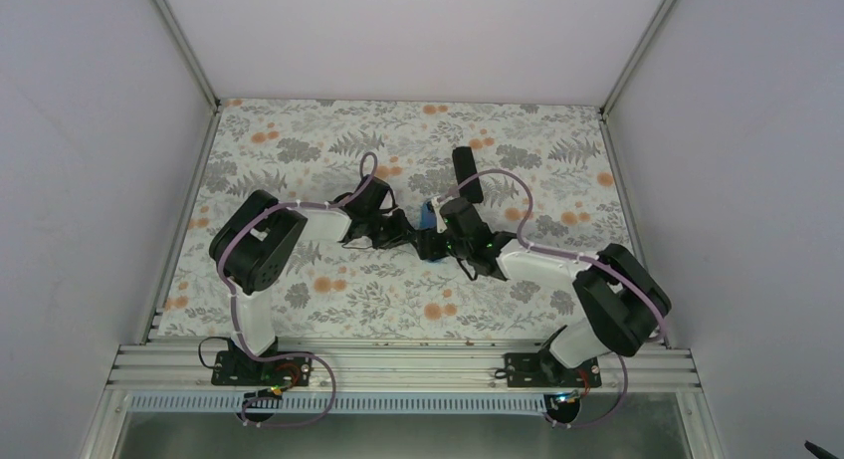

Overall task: Organize the sunglasses
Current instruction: Close the sunglasses case at the center of the board.

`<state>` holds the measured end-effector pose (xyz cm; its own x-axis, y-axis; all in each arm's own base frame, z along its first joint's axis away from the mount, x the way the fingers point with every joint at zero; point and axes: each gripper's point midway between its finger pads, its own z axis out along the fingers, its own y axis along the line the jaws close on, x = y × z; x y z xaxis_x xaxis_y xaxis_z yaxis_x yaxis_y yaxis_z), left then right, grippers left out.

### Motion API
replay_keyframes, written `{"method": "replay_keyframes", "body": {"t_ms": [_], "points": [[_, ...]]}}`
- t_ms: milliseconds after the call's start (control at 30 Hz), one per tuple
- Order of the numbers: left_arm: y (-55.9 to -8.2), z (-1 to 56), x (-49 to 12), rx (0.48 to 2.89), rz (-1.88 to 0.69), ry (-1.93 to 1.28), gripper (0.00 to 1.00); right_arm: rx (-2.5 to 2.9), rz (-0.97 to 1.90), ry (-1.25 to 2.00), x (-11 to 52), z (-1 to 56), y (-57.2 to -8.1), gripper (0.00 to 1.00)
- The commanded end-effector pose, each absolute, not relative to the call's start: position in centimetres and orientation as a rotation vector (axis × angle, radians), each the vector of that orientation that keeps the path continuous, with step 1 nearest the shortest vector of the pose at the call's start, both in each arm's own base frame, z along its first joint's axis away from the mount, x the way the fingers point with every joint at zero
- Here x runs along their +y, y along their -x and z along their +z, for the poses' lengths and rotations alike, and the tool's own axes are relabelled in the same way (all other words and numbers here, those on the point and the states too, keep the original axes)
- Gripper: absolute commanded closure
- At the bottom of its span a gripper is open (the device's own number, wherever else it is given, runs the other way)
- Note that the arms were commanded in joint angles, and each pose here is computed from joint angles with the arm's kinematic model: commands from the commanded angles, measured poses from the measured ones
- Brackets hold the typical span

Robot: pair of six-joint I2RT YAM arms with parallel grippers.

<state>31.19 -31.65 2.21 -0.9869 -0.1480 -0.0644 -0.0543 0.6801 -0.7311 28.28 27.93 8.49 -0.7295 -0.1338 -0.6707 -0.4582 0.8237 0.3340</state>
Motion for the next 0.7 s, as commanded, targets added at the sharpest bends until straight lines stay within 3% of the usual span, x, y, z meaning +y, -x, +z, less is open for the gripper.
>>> {"method": "replay_keyframes", "body": {"t_ms": [0,167,500,667], "points": [[-31.0,1.5,-31.9,2.802,-1.193,0.171,0.85,2.414,0.666,0.377,27.7,6.6,-28.5,0.35],[-31.1,1.6,-32.0,2.8,-1.193,0.17,0.85,2.451,0.677,0.278,26.4,5.6,-29.0,0.43],[-31.9,2.9,-32.1,2.753,-1.205,0.151,0.85,2.373,0.74,0.137,24.6,9.3,-30.9,0.53],[-32.4,4.1,-32.1,2.707,-1.228,0.142,0.85,2.37,0.689,0.034,22.6,9.4,-31.6,0.54]]}}
